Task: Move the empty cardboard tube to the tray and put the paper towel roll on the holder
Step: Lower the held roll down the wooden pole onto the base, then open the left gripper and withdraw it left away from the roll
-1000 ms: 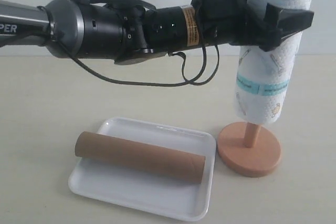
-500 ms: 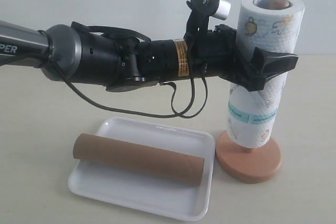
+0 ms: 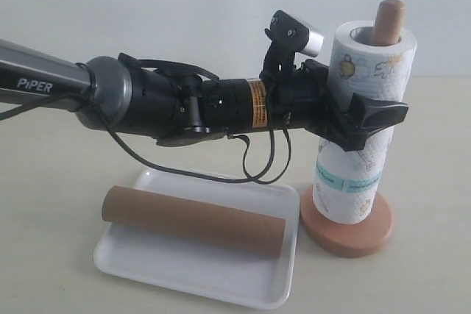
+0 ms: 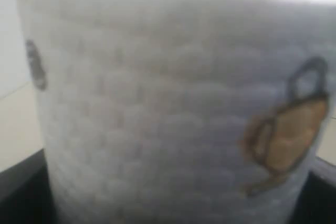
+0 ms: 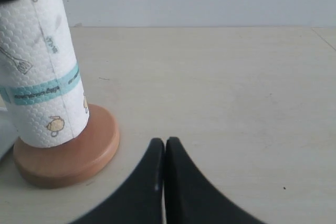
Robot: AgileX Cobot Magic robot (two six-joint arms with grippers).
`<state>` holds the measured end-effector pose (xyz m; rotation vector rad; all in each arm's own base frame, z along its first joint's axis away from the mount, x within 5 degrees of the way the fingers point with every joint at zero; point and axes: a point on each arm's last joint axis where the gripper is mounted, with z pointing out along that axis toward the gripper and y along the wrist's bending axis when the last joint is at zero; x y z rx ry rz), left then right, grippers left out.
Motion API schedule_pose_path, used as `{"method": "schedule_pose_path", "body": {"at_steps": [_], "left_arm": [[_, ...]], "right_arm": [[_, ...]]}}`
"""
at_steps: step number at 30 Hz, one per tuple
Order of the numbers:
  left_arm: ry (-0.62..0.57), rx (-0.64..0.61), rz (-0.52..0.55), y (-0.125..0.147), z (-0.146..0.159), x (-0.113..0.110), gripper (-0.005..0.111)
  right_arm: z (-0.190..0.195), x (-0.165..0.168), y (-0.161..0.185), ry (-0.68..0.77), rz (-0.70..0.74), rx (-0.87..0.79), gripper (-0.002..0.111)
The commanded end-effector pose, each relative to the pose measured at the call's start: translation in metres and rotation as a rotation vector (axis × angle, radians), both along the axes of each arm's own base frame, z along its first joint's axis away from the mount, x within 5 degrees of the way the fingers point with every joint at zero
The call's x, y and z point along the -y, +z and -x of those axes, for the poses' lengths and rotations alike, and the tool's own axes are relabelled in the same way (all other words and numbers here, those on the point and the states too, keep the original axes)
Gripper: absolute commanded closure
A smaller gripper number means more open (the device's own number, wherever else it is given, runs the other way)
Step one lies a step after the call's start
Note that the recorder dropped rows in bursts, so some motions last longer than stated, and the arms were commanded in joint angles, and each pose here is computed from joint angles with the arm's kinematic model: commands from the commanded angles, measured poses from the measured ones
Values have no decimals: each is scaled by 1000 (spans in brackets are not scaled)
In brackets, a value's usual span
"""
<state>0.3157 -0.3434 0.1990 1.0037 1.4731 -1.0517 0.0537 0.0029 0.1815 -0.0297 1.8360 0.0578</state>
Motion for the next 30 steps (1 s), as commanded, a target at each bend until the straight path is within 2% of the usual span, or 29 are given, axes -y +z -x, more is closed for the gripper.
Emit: {"method": "schedule_pose_path", "body": {"at_steps": [1, 7, 10, 14, 16, 20, 26, 30], "left_arm": [[5, -3, 16, -1, -1, -1, 103], [5, -3, 16, -1, -1, -1, 102], [5, -3, 16, -1, -1, -1, 91], [5, -8, 17, -1, -1, -1, 55], [5, -8, 17, -1, -1, -1, 31], [5, -8, 17, -1, -1, -1, -2], [-12, 26, 2, 3, -2, -4, -3], [-116, 141, -6, 24, 4, -13, -3]], "right_arm": [[0, 0, 2, -3, -4, 19, 108], [0, 0, 2, -3, -4, 19, 108], [0, 0, 2, -3, -4, 19, 108], [0, 0, 2, -3, -4, 19, 108], [0, 0, 2, -3, -4, 19, 108], [0, 0, 2, -3, -4, 19, 108], [0, 0, 2, -3, -4, 19, 108], [0, 0, 2, -3, -4, 19, 108]]}}
